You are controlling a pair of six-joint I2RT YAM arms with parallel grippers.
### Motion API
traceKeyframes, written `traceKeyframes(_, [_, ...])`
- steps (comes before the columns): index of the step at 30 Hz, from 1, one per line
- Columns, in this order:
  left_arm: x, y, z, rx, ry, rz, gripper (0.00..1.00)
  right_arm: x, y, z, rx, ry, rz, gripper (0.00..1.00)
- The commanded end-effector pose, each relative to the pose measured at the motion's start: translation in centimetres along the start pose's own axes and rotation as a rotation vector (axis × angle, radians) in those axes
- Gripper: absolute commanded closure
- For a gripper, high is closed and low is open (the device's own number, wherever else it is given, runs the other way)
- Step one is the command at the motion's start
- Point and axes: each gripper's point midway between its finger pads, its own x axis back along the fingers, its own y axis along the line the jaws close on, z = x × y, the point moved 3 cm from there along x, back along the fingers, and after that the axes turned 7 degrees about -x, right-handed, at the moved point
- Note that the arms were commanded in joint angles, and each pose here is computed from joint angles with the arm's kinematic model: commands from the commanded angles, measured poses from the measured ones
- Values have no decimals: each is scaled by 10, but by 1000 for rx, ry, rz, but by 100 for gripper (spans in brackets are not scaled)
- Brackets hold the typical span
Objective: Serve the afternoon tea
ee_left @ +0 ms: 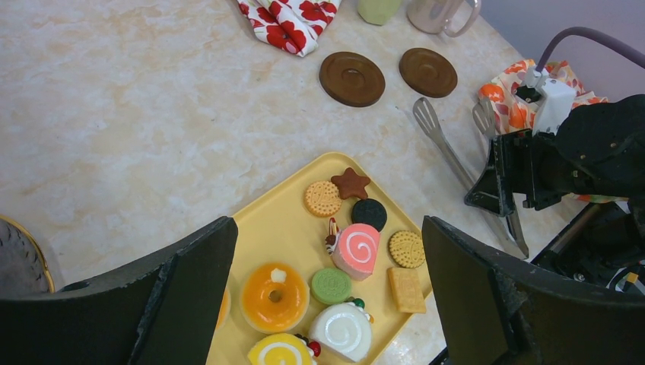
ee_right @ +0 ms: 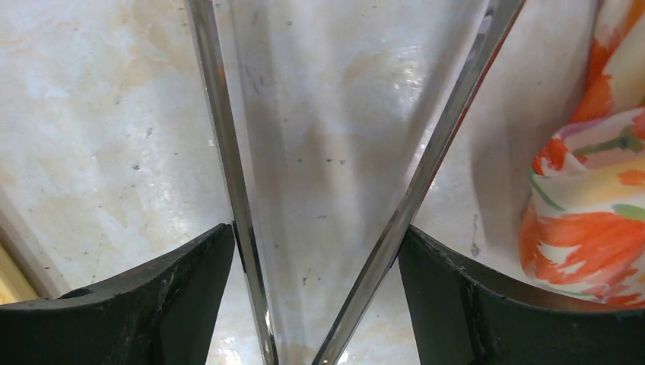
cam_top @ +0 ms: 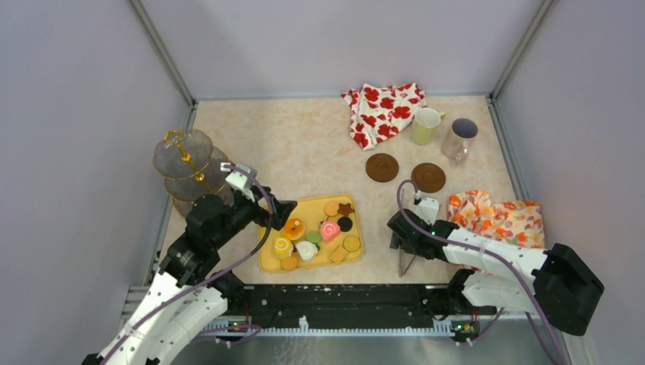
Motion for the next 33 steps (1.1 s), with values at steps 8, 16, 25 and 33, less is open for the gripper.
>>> traceKeyframes(8, [2,1,-13,-17,-63,-6,2,-3,6,8,48,26,-47,24])
traceKeyframes(16, [2,1,-12,-16,-63,-6,2,17,3,-7,16,1,-42,31])
traceKeyframes(25, [2,0,-12,-14,-64,-1,2,42,10,-20,-26,-10,-113,35])
traceKeyframes(33, [1,0,-11,-13,-59,0,2,73,16,-42,-20,-37,-134,37])
